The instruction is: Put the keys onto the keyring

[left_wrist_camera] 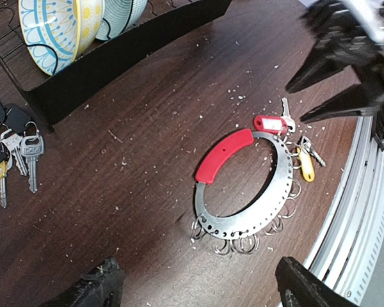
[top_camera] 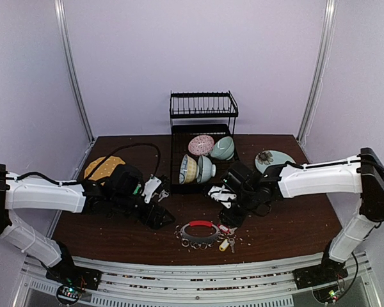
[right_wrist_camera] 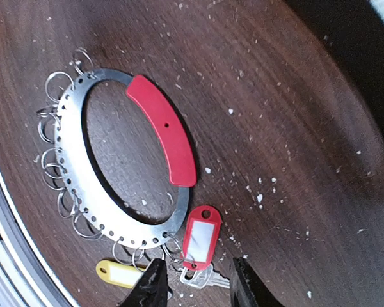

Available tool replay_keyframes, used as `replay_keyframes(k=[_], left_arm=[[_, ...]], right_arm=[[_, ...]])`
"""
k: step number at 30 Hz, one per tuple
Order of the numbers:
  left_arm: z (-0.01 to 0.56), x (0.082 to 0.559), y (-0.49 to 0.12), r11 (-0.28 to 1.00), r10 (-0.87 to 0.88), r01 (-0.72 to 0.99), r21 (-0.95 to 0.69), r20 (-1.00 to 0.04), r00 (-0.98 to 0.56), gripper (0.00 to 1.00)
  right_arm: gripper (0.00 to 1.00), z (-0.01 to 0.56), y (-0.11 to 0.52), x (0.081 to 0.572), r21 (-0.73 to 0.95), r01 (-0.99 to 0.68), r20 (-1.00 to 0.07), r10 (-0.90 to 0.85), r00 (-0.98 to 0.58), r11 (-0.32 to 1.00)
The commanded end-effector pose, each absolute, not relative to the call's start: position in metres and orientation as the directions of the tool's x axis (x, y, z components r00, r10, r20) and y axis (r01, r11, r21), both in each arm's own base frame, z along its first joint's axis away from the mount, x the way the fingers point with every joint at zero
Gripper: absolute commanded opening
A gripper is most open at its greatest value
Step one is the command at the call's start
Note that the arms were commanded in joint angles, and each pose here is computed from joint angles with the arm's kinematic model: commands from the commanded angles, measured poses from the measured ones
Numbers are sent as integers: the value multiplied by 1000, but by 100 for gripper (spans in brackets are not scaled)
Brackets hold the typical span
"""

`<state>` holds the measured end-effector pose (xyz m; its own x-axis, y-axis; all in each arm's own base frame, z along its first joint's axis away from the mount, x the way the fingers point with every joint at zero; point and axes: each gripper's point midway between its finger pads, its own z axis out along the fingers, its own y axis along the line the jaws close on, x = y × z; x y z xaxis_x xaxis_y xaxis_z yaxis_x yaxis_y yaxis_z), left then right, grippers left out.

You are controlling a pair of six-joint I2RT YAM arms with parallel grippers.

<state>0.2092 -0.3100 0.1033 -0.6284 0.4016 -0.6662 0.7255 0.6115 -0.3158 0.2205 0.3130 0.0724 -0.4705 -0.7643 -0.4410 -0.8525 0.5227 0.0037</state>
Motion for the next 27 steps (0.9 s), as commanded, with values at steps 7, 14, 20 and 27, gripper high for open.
replay_keyframes(k=[7, 14, 20, 27], left_arm=[[109, 218, -312, 620, 390, 730, -289, -694, -606, 86], [111, 220, -314, 619, 396, 732, -283, -693, -603, 86], [112, 221, -311, 628, 396, 730, -269, -698, -597, 86], [116, 220, -314, 613, 393, 740, -277, -705, -590, 86]], right_arm=[[38, 42, 321, 194, 269, -843, -352, -767, -536, 466], [24, 25, 320, 196, 275, -823, -301, -769, -565, 497], [2, 31, 321, 199, 264, -824, -321, -760, -565, 501], [0, 52, 320, 207, 179, -851, -359, -773, -524, 494]])
